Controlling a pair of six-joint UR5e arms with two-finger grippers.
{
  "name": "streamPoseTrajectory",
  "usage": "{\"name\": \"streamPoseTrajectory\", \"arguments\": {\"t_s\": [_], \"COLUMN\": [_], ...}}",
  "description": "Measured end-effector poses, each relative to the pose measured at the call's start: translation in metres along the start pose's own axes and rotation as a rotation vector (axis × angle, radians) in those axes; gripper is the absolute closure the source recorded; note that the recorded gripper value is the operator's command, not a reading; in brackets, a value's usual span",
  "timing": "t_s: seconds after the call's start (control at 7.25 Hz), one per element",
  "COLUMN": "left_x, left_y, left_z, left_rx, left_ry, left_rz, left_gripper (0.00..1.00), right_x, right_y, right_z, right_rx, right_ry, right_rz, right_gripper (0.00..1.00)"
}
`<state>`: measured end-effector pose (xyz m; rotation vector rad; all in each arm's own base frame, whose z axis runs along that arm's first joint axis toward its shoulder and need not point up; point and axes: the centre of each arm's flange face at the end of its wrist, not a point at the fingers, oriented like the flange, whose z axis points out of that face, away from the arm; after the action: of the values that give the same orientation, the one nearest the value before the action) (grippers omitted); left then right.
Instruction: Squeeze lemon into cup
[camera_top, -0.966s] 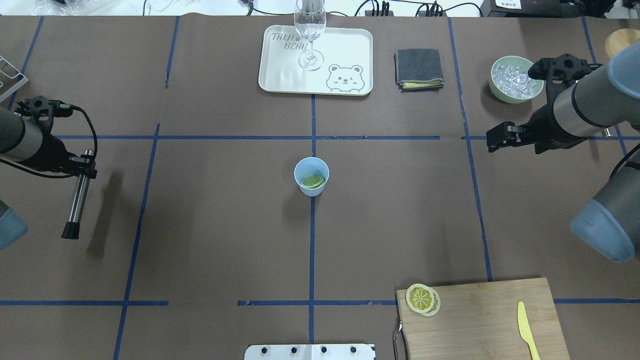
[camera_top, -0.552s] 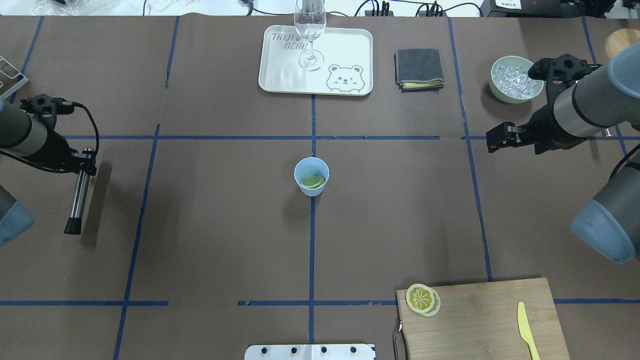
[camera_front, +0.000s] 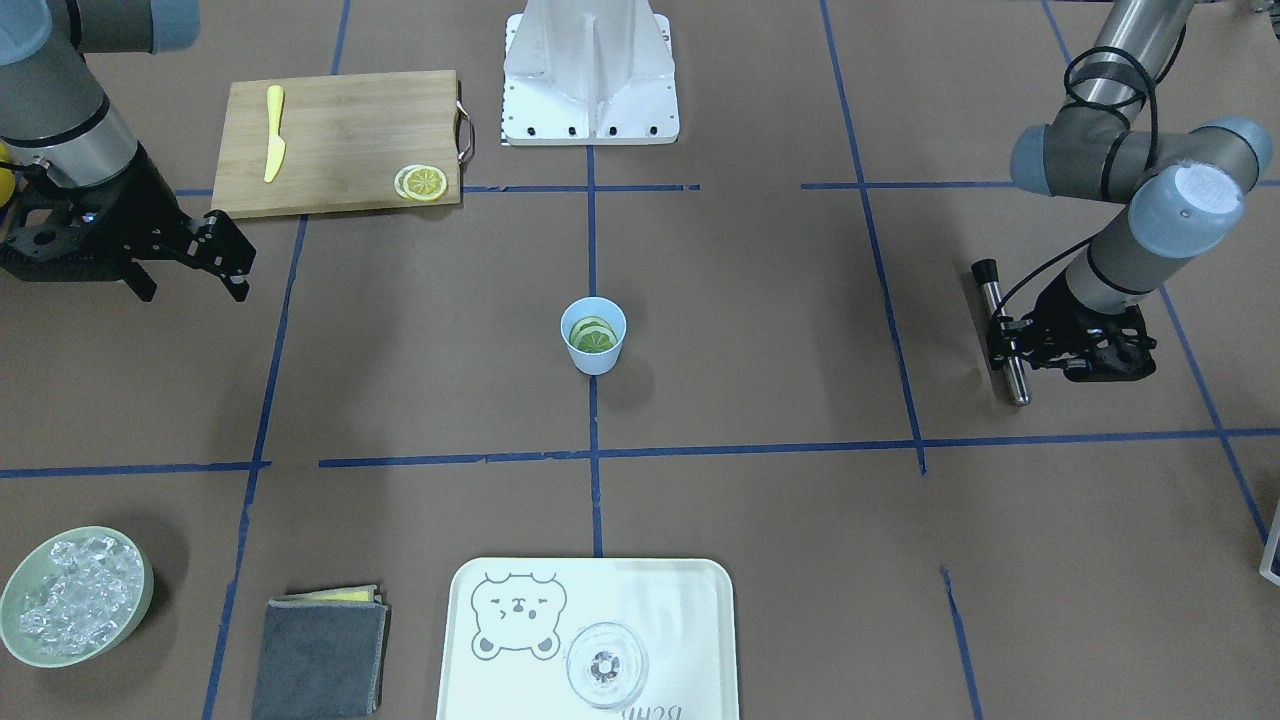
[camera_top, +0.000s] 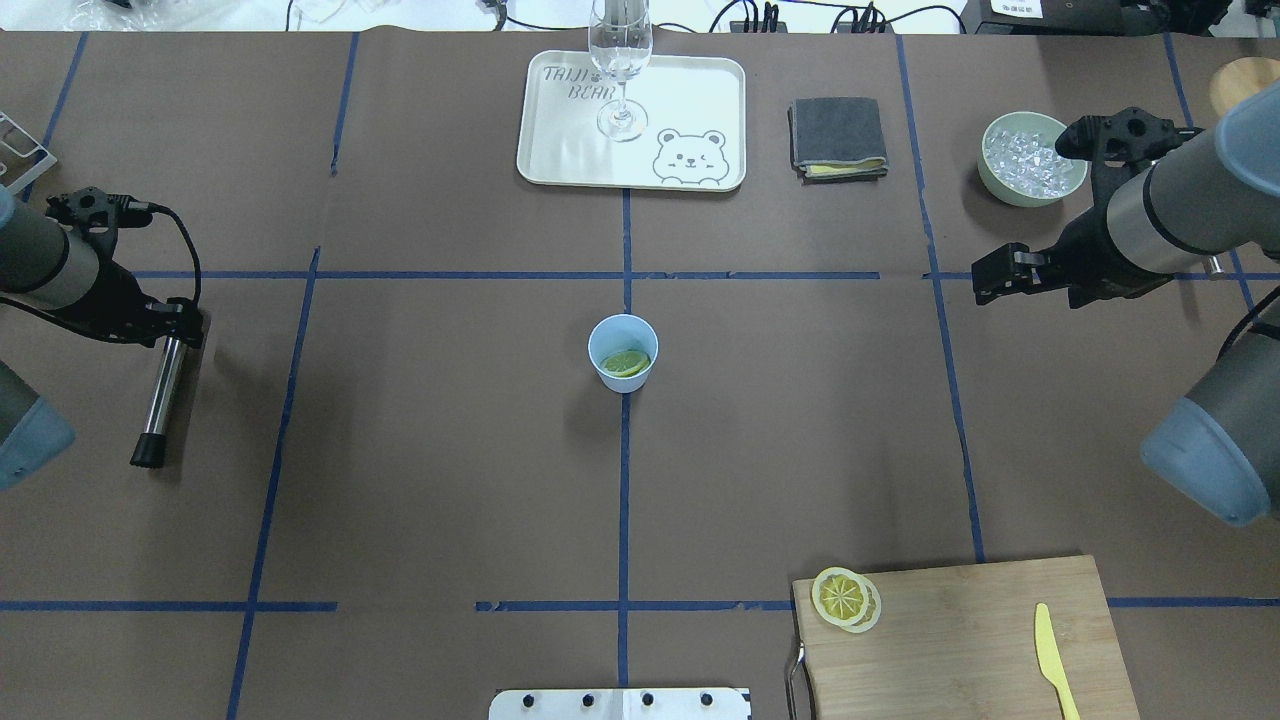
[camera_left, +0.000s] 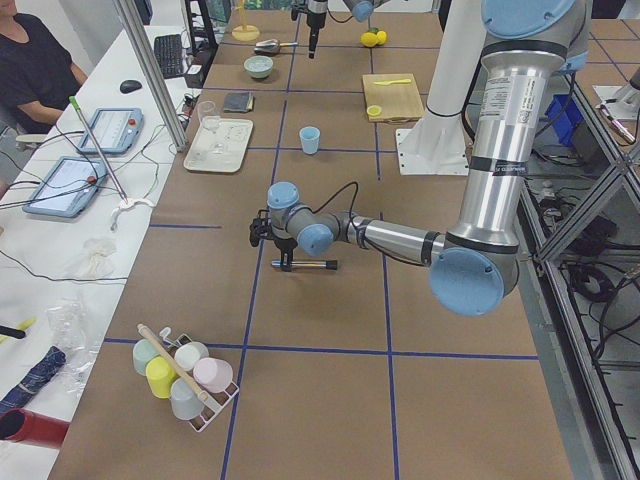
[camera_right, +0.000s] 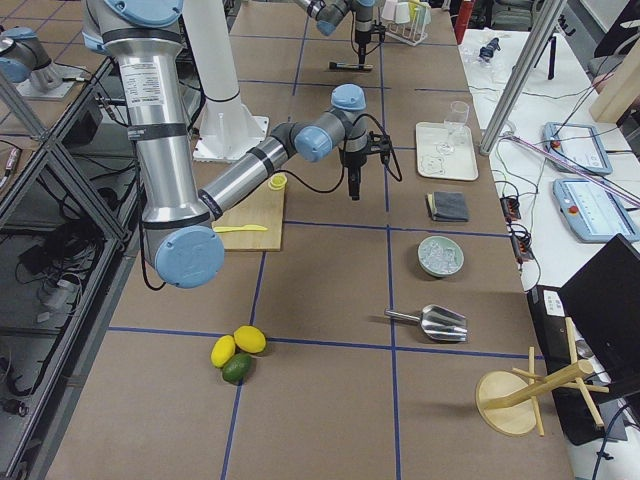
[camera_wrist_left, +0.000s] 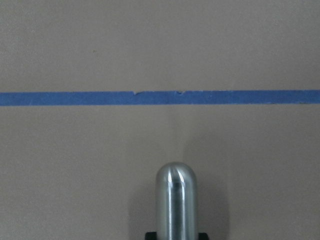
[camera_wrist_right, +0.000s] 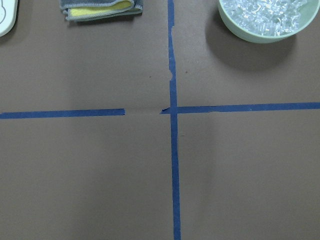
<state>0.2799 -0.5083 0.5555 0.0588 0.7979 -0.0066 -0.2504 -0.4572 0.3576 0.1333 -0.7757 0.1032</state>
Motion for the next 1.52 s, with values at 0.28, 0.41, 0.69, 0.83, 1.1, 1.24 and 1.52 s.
{"name": "streamPoseTrajectory", "arguments": {"t_s": [0.28, 0.41, 0.69, 0.83, 1.1, 1.24, 1.52], "left_x": [-0.008, -0.038, -0.133, -0.183, -0.256, -0.269, -0.273], "left_y": [-0.014, -0.025, -0.030, -0.028, -0.018, -0.011, -0.007], "left_z": [-0.044, -0.081, -0.140, -0.166, -0.203, -0.208, -0.213], "left_rx": [0.056, 0.081, 0.134, 0.147, 0.101, 0.071, 0.023], "left_ry": [0.041, 0.069, 0.062, 0.023, -0.039, -0.045, -0.043], "left_rz": [0.034, 0.086, 0.197, 0.226, 0.236, 0.213, 0.169], "left_gripper": [0.00, 0.00, 0.00, 0.00, 0.00, 0.00, 0.00], "right_x": [0.015, 0.039, 0.115, 0.162, 0.263, 0.298, 0.337], "right_y": [-0.007, -0.014, -0.037, -0.049, -0.059, -0.059, -0.057], "right_z": [-0.005, -0.006, -0.010, -0.014, -0.012, -0.007, 0.005], "right_rx": [-0.006, -0.018, -0.056, -0.072, -0.101, -0.119, -0.153], "right_ry": [-0.002, 0.005, 0.009, 0.002, 0.007, -0.002, -0.031], "right_rz": [0.000, -0.016, -0.063, -0.083, -0.123, -0.129, -0.117], "right_gripper": [0.00, 0.00, 0.00, 0.00, 0.00, 0.00, 0.00]}}
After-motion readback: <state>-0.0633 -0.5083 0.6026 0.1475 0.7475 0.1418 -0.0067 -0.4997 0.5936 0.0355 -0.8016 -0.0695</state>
